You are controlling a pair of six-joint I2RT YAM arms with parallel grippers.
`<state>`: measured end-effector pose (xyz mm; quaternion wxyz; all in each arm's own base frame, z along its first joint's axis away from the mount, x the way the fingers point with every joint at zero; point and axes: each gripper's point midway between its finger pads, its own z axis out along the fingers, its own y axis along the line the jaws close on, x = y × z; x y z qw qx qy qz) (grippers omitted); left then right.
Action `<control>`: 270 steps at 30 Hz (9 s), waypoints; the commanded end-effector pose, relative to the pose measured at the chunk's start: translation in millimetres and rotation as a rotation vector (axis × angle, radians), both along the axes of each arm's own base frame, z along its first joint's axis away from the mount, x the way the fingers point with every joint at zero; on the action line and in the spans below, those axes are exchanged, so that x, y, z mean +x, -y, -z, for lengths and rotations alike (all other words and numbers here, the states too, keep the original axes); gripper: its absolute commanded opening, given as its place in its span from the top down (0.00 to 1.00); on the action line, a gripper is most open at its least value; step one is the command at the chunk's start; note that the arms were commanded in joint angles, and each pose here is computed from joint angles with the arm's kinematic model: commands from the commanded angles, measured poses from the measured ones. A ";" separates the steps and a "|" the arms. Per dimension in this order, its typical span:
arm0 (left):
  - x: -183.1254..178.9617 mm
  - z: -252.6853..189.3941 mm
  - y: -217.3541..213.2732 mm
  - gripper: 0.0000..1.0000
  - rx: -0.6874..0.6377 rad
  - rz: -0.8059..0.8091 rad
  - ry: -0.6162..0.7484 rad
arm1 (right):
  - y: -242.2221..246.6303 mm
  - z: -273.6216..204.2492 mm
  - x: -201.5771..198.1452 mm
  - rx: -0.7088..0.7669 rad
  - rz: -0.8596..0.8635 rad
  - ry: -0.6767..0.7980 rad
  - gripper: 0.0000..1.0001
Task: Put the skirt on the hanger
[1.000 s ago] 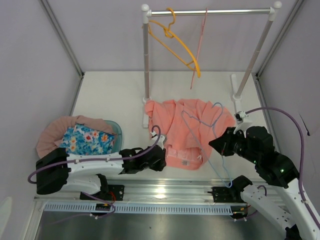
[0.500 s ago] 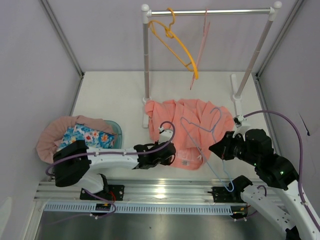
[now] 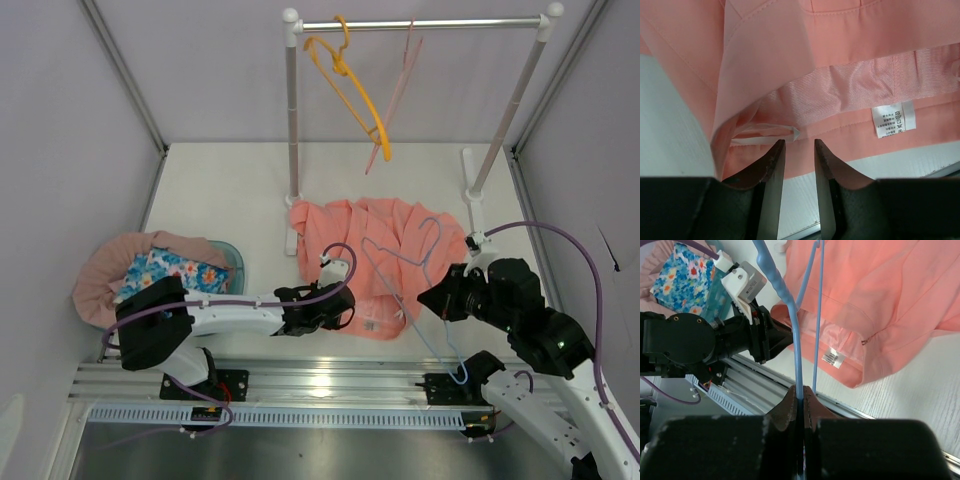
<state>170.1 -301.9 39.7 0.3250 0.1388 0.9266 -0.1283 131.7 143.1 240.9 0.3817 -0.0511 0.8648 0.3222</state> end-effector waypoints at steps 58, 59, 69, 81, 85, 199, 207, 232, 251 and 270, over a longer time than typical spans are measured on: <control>39.7 -31.3 -37.9 1.00 -0.330 -0.087 -0.065 | -33.3 33.3 -42.5 0.136 -0.268 -0.103 1.00; 39.2 -31.6 -39.1 1.00 -0.329 -0.092 -0.065 | -32.8 40.2 -43.0 0.130 -0.264 -0.120 1.00; 36.0 -31.9 -49.1 1.00 -0.311 -0.118 -0.065 | -32.7 63.6 -37.4 0.110 -0.227 -0.167 1.00; 48.2 -33.7 -62.4 1.00 -0.311 -0.172 -0.057 | -54.9 58.8 -44.1 0.205 -0.321 -0.118 1.00; 53.0 -34.2 -65.8 1.00 -0.320 -0.187 -0.058 | -59.9 67.8 -38.0 0.196 -0.300 -0.111 1.00; -11.4 -68.3 42.4 1.00 -0.421 0.157 -0.061 | -114.8 113.9 -2.5 0.392 -0.374 0.129 1.00; 2.0 -61.4 7.4 0.68 -0.309 0.040 0.005 | -108.7 122.3 12.8 0.254 -0.301 0.072 1.00; 5.0 -116.0 3.2 0.42 -0.430 0.065 0.117 | -108.9 136.5 88.6 -0.191 -0.200 0.081 1.00; 16.3 -93.2 -56.6 0.13 -0.190 -0.207 0.131 | -119.2 127.3 97.5 -0.152 -0.207 0.168 1.00; 88.9 -144.2 25.7 0.15 -0.420 -0.043 0.194 | -140.6 123.0 82.7 -0.100 -0.328 0.222 1.00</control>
